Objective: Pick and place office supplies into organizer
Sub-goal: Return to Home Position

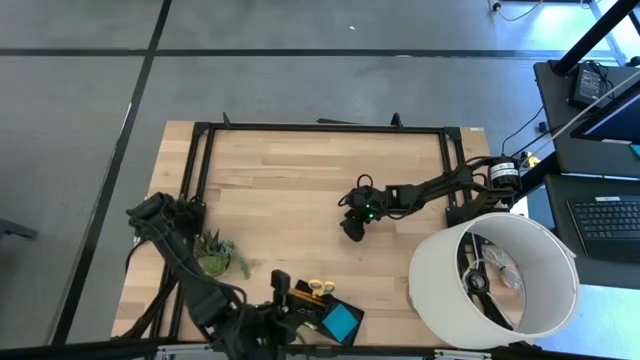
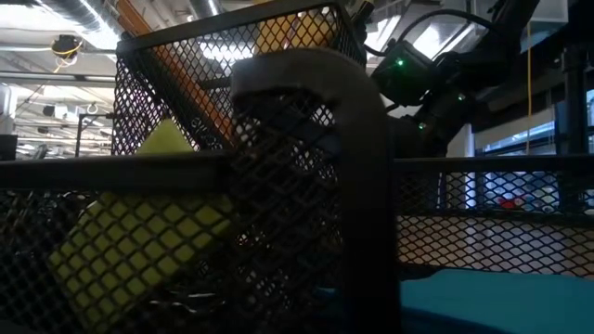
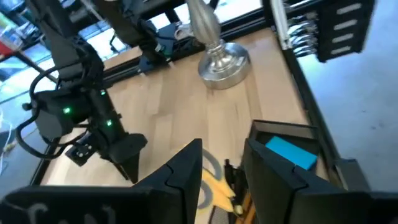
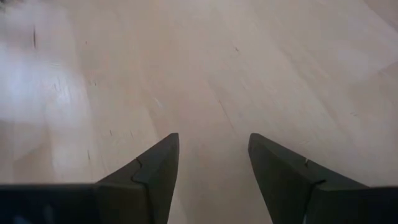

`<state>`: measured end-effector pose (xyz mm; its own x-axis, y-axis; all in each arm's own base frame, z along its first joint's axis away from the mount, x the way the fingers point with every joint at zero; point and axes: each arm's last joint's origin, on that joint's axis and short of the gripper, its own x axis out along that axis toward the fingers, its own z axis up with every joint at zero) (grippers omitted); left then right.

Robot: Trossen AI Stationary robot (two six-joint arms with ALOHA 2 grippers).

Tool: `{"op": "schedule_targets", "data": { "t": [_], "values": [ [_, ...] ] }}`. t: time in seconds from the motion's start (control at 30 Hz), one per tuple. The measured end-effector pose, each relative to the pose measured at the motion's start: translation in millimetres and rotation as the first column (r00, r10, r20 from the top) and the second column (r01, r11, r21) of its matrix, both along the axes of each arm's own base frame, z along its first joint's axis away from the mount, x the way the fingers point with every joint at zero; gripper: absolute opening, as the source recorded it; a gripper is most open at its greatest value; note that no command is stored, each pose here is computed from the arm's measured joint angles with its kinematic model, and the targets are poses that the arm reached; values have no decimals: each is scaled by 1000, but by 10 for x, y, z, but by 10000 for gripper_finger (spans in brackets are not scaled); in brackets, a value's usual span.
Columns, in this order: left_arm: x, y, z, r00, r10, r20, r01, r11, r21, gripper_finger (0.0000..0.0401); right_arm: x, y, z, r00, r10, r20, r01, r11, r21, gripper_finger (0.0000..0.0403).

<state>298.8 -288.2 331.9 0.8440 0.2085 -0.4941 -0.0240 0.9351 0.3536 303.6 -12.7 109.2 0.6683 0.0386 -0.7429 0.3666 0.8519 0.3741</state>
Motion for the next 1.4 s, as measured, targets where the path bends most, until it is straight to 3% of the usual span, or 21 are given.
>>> {"op": "schedule_targets", "data": {
  "t": [0.37, 0.47, 0.53, 0.8, 1.0, 1.17, 1.4],
  "values": [
    [-45, -43, 4, 1000, -2, 9, 2, 1000, -4, 102, 9, 3, 5, 999, 45, 16, -44, 999, -27, 200],
    [-72, -19, -24, 999, -14, -29, 16, 998, 64, 104, 25, 3, 15, 996, 75, 39, -72, 996, -52, 200],
    [-81, 38, -22, 999, 53, -3, -53, 993, 105, 104, 61, 3, 49, 991, 102, 91, -95, 992, -82, 200],
    [-209, 689, 221, 958, 272, -92, -262, 959, 104, 104, 232, -7, 308, 893, 258, 369, -143, 939, -312, 200],
    [-331, 1156, 574, 942, 322, -94, -317, 946, 66, 106, 266, -26, 397, 839, 358, 410, -149, 875, -460, 200],
    [-602, 1474, 937, 945, 324, -34, -325, 946, -10, 103, 238, -89, 389, 854, 346, 388, -168, 890, -424, 200],
    [-1075, 1984, 1367, 916, 392, 86, -378, 914, -146, 104, 118, -172, 663, 807, 401, 434, -250, 897, -364, 200]
  ]
}}
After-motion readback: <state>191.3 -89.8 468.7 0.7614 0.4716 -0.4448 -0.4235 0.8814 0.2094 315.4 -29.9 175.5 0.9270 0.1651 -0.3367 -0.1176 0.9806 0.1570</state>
